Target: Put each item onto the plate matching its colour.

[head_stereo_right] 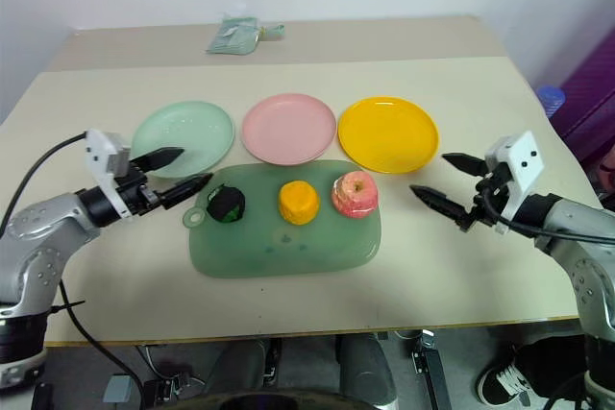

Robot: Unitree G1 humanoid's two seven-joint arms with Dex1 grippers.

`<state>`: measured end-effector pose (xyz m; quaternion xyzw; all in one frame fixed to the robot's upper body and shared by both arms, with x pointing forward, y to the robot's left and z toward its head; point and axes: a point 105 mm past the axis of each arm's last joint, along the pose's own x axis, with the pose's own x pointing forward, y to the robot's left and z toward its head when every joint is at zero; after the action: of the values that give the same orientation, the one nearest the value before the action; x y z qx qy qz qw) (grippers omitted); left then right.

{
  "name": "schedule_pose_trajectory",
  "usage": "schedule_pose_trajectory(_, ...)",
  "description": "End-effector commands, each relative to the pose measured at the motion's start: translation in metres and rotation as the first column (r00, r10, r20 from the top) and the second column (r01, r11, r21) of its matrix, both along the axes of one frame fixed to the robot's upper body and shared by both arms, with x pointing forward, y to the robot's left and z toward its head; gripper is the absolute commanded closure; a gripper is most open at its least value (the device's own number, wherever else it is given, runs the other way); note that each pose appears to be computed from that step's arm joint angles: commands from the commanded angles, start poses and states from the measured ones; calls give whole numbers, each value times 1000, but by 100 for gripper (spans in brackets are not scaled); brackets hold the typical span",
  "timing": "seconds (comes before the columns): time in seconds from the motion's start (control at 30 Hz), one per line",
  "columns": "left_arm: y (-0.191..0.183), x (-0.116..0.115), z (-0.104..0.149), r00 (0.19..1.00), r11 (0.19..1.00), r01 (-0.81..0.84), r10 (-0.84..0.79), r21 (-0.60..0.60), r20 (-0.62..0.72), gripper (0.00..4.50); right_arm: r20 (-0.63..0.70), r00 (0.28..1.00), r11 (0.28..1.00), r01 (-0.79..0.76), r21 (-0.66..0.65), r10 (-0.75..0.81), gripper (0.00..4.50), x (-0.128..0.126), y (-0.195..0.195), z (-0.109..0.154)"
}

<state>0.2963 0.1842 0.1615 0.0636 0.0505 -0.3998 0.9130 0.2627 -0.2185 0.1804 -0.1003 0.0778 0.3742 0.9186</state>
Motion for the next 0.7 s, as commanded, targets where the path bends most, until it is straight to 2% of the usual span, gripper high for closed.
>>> schedule_pose_trajectory(0.03,-15,-5,-13,992,978,130,-129,163,-20,0,-6,991,991,-134,-5,134,9,-17,29,7)
schedule_pose_trajectory(0.13,-22,-4,-34,980,935,198,-185,294,-74,0,-13,973,973,-230,10,230,9,-28,54,5)
schedule_pose_trajectory(0.23,-21,2,-46,978,912,208,-184,354,-102,0,5,966,965,-259,27,259,9,-30,67,8)
schedule_pose_trajectory(0.33,-24,10,-41,984,935,177,-163,306,-69,89,14,963,962,-270,44,270,0,-30,75,9)
schedule_pose_trajectory(0.4,-22,14,-32,990,959,143,-137,244,-39,180,12,961,960,-277,46,277,0,-31,78,9)
schedule_pose_trajectory(0.47,-17,19,-22,995,980,97,-97,173,-10,180,12,957,956,-291,49,290,0,-32,82,10)
schedule_pose_trajectory(0.57,8,42,1,993,995,-92,89,37,76,180,28,941,939,-338,62,337,0,-34,94,13)
schedule_pose_trajectory(0.63,23,56,7,975,979,-202,199,27,104,180,37,935,933,-353,66,352,0,-33,100,15)
schedule_pose_trajectory(0.7,44,78,5,928,928,-365,356,70,113,180,51,930,928,-366,70,363,0,-29,108,16)
